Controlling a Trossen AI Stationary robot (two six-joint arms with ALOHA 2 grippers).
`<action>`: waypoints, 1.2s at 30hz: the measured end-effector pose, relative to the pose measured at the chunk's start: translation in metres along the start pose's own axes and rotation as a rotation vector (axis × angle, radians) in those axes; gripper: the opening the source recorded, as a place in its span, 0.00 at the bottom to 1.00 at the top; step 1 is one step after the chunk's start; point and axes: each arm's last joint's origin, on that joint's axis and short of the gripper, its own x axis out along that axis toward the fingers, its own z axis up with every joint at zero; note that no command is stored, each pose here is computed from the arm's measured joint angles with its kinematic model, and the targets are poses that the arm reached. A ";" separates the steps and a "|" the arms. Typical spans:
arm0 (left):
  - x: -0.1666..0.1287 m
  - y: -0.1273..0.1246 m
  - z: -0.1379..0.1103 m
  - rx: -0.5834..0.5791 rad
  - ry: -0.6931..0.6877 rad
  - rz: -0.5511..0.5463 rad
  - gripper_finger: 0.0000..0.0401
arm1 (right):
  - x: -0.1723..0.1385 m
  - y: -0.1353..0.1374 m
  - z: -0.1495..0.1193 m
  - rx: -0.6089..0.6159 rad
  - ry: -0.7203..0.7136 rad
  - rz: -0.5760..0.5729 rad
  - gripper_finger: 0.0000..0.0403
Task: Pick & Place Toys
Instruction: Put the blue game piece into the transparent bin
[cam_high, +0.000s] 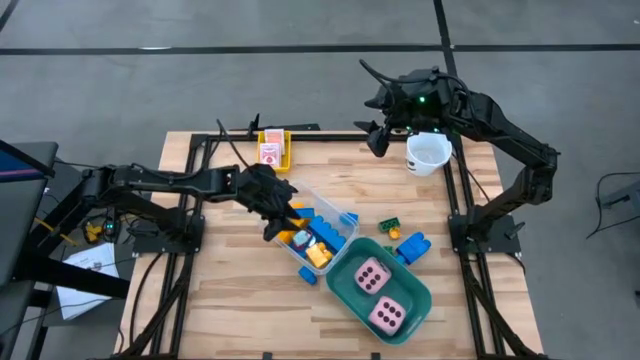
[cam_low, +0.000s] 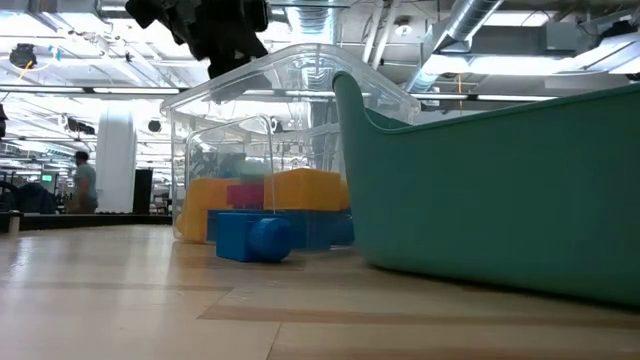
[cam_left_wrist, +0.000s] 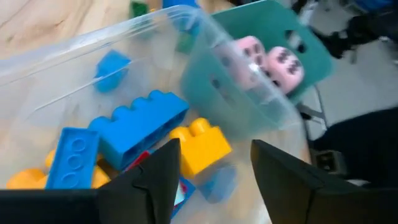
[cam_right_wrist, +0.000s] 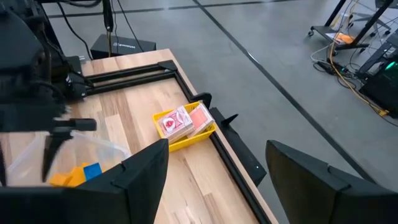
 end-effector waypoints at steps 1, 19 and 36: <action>-0.002 -0.003 0.000 0.009 -0.002 -0.027 0.48 | 0.000 0.000 0.000 0.000 0.000 0.000 0.65; -0.020 -0.180 -0.111 -0.227 0.146 -0.140 0.22 | -0.042 -0.005 -0.006 -0.012 -0.009 0.012 0.65; 0.113 -0.137 -0.144 -0.215 -0.145 0.432 0.42 | -0.088 -0.020 -0.004 0.031 -0.160 -0.042 0.65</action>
